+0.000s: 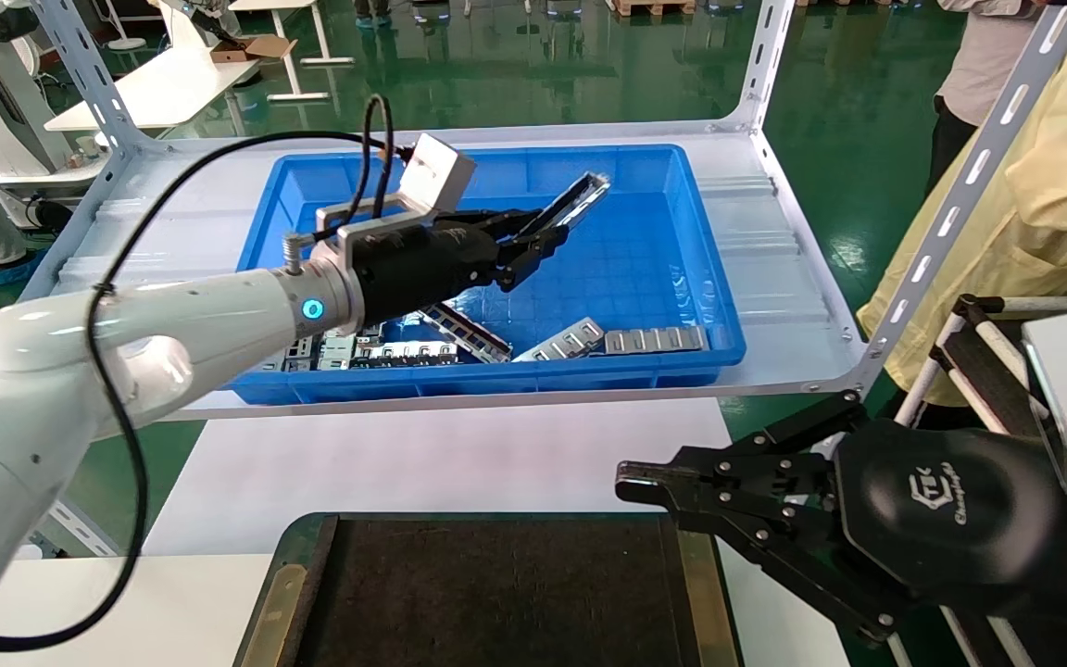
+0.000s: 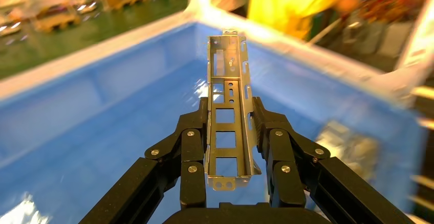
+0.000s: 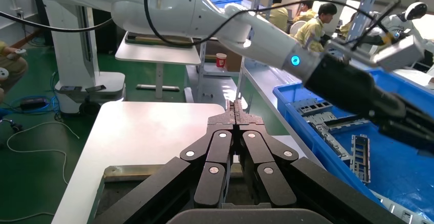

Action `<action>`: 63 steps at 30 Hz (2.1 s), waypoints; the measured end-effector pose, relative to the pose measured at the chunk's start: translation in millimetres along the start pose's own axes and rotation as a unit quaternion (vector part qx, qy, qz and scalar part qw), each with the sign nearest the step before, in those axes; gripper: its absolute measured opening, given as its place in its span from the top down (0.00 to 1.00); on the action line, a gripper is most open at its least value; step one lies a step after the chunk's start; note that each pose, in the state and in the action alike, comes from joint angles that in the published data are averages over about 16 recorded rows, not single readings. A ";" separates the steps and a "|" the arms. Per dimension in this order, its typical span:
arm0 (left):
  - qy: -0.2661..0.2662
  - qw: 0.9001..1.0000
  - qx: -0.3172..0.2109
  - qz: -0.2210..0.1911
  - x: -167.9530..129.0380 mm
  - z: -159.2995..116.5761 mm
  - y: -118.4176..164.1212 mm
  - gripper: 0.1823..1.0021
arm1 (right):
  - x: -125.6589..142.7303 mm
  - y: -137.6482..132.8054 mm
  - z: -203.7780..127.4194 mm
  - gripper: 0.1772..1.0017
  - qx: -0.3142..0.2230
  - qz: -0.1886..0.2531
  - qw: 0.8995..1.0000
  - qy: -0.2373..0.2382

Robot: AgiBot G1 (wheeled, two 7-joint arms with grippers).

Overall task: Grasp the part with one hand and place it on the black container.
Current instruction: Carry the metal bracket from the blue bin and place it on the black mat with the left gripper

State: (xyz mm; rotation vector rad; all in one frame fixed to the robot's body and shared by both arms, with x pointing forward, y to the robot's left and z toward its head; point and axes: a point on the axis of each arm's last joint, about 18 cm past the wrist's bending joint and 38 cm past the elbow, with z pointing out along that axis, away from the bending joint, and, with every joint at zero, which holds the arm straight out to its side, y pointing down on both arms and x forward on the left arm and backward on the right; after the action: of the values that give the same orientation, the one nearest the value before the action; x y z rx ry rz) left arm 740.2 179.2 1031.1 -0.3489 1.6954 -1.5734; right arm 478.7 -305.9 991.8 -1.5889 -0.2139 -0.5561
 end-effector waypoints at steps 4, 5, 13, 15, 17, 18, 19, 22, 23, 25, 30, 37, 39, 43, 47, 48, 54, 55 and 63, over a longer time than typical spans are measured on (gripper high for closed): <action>0.041 0.999 0.021 0.005 5.3 -16.0 -6.6 0.79 | 0.0 0.0 0.0 0.98 0.000 0.000 1.000 0.000; 0.052 0.998 0.025 0.006 7.1 -20.6 -7.4 0.79 | 0.0 0.0 0.0 0.98 0.000 0.000 1.000 0.000; 0.135 0.990 0.048 0.012 26.8 -57.4 -2.4 0.79 | 0.0 0.0 0.0 0.98 0.000 0.000 1.000 0.000; 0.154 0.987 0.049 0.011 33.7 -65.6 2.8 0.79 | 0.0 0.0 0.0 0.98 0.000 0.000 1.000 0.000; 0.172 0.984 0.047 0.010 41.4 -73.1 9.9 0.79 | 0.0 0.0 0.0 0.98 0.000 0.000 1.000 0.000; 0.179 0.983 0.045 0.009 45.4 -76.4 14.1 0.79 | 0.0 0.0 0.0 0.98 0.000 0.000 1.000 0.000; 0.186 0.982 0.043 0.008 49.5 -79.5 18.6 0.79 | 0.0 0.0 0.0 0.98 0.000 0.000 1.000 0.000; 0.204 0.978 0.033 0.001 62.9 -87.7 34.7 0.79 | 0.0 0.0 0.0 0.98 0.000 0.000 1.000 0.000; 0.208 0.978 0.029 -0.002 67.6 -90.2 40.8 0.79 | 0.0 0.0 0.0 0.98 0.000 0.000 1.000 0.000; 0.215 0.976 0.020 -0.009 77.4 -94.6 53.4 0.79 | 0.0 0.0 0.0 0.98 0.000 0.000 1.000 0.000; 0.216 0.976 -0.007 -0.032 103.2 -103.6 89.9 0.79 | 0.0 0.0 0.0 0.98 0.000 0.000 1.000 0.000; 0.174 0.979 -0.055 -0.088 135.9 -111.5 147.8 0.79 | 0.0 0.0 0.0 0.98 0.000 0.000 1.000 0.000; 0.153 0.980 -0.068 -0.106 143.7 -112.0 164.6 0.79 | 0.0 0.0 0.0 0.98 0.000 0.000 1.000 0.000; 0.103 0.980 -0.091 -0.143 157.4 -111.1 196.3 0.79 | 0.0 0.0 0.0 0.98 0.000 0.000 1.000 0.000; 0.047 0.977 -0.106 -0.180 167.4 -106.8 222.6 0.79 | 0.0 0.0 0.0 0.98 0.000 0.000 1.000 0.000; 0.033 0.975 -0.109 -0.189 169.4 -105.1 227.9 0.79 | 0.0 0.0 0.0 0.98 0.000 0.000 1.000 0.000; -0.042 0.964 -0.115 -0.236 179.8 -91.7 251.6 0.79 | 0.0 0.0 0.0 0.98 0.000 0.000 1.000 0.000; -0.052 0.962 -0.115 -0.243 181.4 -89.1 254.3 0.79 | 0.0 0.0 0.0 0.98 0.000 0.000 1.000 0.000; -0.121 0.944 -0.116 -0.285 192.4 -68.6 270.9 0.79 | 0.0 0.0 0.0 0.98 0.000 0.000 1.000 0.000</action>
State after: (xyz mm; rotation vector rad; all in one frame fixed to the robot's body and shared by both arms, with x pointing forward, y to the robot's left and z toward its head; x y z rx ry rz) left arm 647.8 153.2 705.7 -1.1919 1.6691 -1.6330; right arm 478.7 -305.9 991.8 -1.5889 -0.2139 -0.5561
